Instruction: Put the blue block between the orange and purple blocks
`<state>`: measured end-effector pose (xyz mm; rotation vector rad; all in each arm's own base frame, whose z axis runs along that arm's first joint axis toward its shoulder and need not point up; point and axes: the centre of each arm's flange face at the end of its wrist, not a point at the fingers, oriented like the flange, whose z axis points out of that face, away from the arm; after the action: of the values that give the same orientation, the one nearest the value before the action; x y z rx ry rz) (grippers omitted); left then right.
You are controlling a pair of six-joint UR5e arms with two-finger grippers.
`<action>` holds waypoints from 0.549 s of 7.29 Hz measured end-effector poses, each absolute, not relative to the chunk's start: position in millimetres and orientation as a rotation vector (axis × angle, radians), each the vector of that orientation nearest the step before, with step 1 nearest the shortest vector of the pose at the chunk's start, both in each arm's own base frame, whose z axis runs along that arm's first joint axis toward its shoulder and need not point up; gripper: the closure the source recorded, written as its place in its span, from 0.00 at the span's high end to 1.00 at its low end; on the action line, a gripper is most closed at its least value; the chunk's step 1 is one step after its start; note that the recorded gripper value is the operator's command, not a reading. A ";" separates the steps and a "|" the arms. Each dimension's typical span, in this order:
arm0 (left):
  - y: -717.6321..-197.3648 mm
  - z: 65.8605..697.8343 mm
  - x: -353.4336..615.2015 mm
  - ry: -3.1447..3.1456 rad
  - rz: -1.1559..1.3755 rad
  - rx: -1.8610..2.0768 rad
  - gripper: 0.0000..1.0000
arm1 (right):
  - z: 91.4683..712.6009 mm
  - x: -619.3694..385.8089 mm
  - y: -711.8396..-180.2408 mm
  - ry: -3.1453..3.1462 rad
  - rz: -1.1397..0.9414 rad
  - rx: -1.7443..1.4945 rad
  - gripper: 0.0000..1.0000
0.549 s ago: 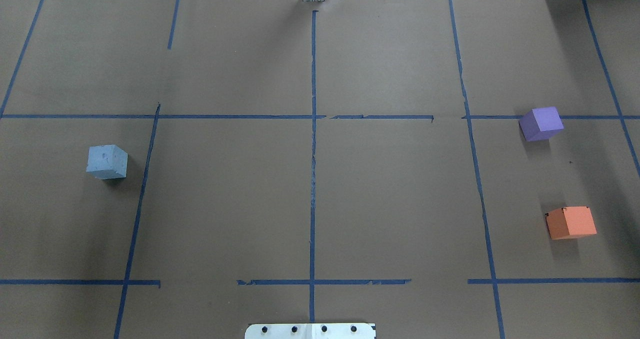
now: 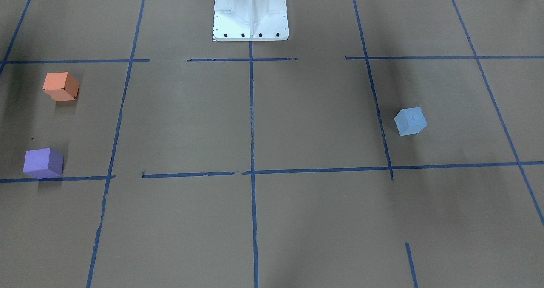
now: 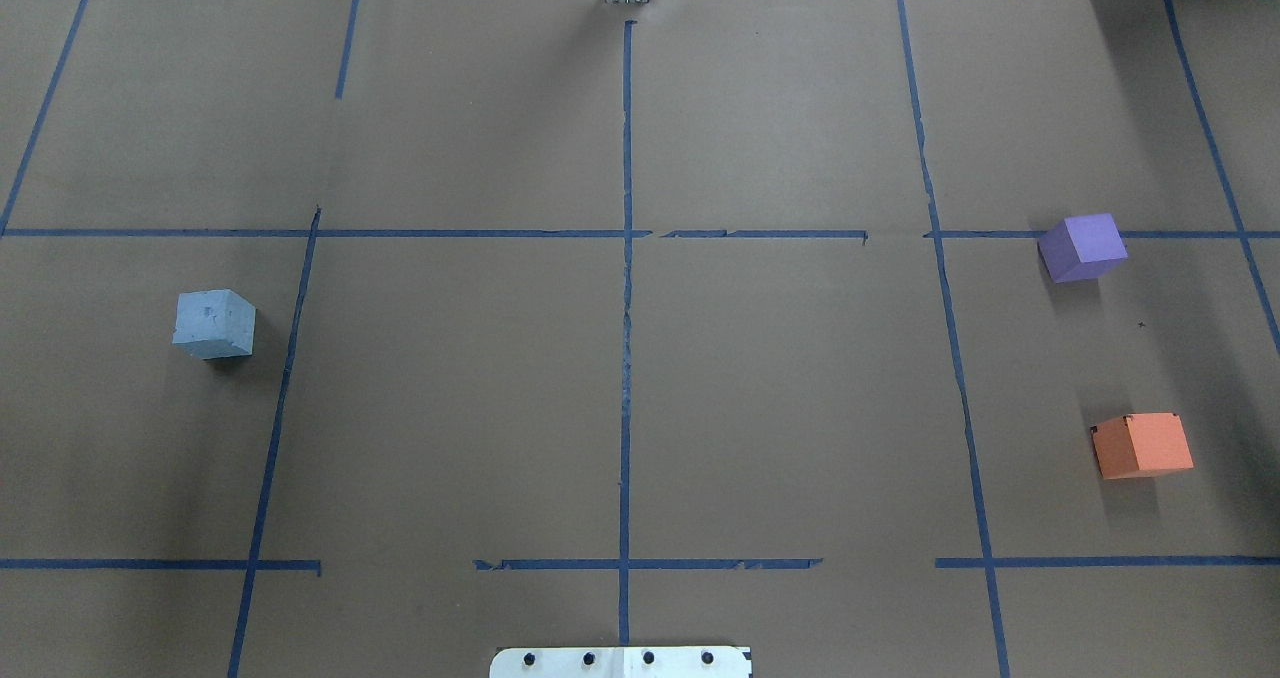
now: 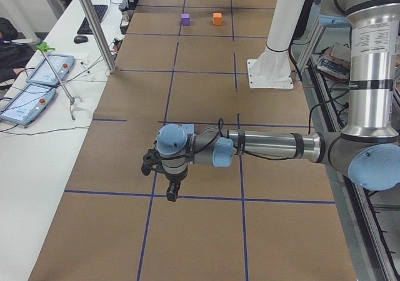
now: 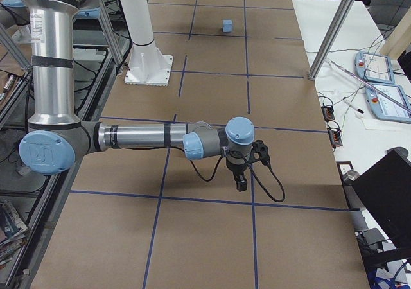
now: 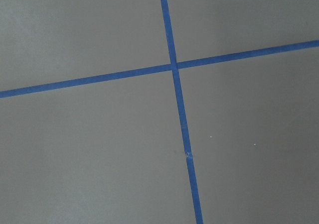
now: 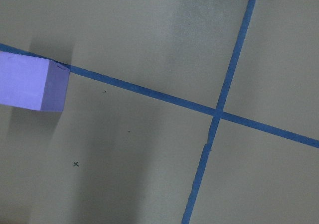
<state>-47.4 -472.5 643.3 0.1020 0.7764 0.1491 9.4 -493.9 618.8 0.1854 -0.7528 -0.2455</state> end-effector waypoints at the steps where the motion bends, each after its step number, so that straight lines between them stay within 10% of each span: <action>1: -487.5 633.5 -45.4 0.767 0.168 0.142 1.00 | 617.3 9.0 -495.2 -0.754 -0.241 0.188 1.00; 4: -523.7 620.2 -34.7 0.753 0.203 0.236 1.00 | 615.7 8.3 -496.6 -0.754 -0.238 0.191 1.00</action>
<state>-34.7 -523.7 620.2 0.2359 0.7535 0.2033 8.3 -496.6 615.7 0.1912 -0.7541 -0.2384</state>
